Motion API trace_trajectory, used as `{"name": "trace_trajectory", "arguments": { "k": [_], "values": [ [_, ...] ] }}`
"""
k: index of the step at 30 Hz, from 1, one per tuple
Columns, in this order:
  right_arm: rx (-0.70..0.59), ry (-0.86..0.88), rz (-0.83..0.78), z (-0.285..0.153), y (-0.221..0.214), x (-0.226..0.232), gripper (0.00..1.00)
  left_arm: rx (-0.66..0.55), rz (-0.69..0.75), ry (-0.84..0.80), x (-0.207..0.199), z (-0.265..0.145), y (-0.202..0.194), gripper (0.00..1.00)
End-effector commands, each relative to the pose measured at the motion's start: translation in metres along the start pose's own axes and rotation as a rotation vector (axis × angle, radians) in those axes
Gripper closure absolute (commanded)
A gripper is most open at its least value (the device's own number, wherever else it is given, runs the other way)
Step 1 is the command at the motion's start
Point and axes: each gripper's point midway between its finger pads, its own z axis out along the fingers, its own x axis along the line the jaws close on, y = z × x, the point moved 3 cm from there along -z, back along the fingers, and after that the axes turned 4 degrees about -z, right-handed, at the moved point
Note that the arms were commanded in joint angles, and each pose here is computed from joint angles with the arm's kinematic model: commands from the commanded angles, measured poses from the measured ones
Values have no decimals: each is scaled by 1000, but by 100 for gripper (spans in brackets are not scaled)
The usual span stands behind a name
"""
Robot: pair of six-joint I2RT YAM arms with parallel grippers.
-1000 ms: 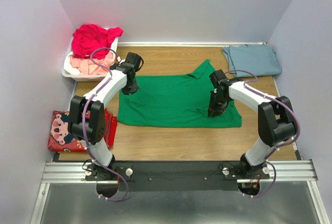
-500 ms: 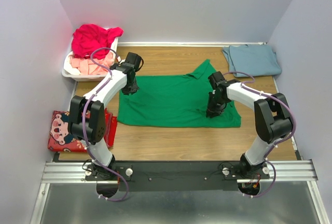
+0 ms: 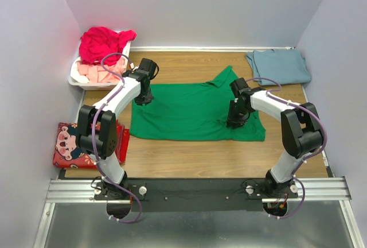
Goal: Fold and stack the t-shirts
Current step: Fold the tshirt
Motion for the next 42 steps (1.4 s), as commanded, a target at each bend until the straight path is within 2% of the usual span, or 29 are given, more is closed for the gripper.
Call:
{"name": "trace_trajectory", "arguments": {
  "k": [1,10,15,16,20,24,33,42],
  "values": [
    [-48,-12,-9,-12,11,4,58,-15,6,0,-2,-2,5,75],
    [-42,-15,-10,-8,14,5,57,-12,7,14,-1,2,5,75],
    [-51,-47,-11,-3,17,1,62,-10,8,21,1,2,3,75],
    [-54,-49,-13,-2,18,1,64,-11,9,21,1,2,4,75],
    [-63,-53,-11,-1,23,3,87,-11,10,28,2,2,3,75],
    [-79,-29,-16,-7,29,8,99,-10,11,32,3,3,3,75],
    [-125,20,-21,-22,45,22,99,-10,14,32,2,4,3,75],
    [-166,25,-42,0,78,37,99,-7,17,25,1,3,3,75]
  ]
}}
